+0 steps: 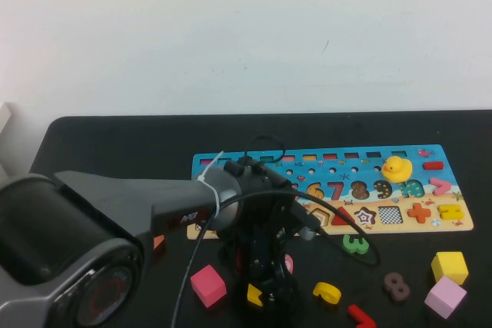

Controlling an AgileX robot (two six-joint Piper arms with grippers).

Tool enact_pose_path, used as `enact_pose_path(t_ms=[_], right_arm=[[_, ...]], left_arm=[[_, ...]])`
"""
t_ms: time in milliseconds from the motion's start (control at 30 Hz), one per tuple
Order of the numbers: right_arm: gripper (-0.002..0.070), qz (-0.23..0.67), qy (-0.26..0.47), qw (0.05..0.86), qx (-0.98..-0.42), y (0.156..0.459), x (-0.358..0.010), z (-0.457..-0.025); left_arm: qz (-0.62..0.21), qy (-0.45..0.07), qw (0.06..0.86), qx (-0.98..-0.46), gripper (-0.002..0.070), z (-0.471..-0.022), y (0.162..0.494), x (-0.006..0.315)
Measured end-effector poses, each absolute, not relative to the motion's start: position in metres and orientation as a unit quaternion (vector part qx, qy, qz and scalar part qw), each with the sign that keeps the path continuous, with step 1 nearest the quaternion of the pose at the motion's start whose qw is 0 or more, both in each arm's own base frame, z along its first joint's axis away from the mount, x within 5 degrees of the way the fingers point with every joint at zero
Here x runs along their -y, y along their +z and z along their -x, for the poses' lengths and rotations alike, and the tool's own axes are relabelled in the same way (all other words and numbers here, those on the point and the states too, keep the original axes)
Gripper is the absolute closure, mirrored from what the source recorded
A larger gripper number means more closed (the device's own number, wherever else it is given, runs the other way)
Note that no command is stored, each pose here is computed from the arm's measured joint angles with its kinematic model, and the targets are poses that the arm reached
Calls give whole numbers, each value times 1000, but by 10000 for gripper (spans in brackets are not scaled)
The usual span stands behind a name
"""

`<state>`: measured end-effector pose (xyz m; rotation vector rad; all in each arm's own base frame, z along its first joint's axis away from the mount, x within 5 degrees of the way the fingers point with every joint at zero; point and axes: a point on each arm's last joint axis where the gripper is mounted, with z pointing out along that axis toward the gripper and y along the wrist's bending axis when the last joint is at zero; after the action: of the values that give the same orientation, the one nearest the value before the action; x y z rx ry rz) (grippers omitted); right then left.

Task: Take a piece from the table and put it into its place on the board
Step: Pick up the "Pentagon"

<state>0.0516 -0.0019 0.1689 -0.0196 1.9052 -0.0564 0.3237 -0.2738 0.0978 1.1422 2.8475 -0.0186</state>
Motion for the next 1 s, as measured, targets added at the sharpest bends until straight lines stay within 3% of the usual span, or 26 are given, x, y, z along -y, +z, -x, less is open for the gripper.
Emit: enact_pose_path(t_ms=[200, 267, 400, 700, 1000], right_arm=[[657, 8, -24, 579, -815, 169, 2, -52], [657, 8, -24, 579, -815, 169, 2, -52], [657, 8, -24, 579, -815, 169, 2, -52], [657, 8, -24, 579, -815, 169, 2, -52], [657, 8, -24, 579, -815, 169, 2, -52]], left_arm=[[-367, -11, 33, -929, 141, -324, 90, 276], [-367, -11, 33, -929, 188, -324, 89, 276], [-366, -12, 34, -930, 363, -325, 90, 276], [-366, -10, 30, -930, 367, -324, 94, 275], [-367, -26, 87, -926, 367, -324, 149, 275]])
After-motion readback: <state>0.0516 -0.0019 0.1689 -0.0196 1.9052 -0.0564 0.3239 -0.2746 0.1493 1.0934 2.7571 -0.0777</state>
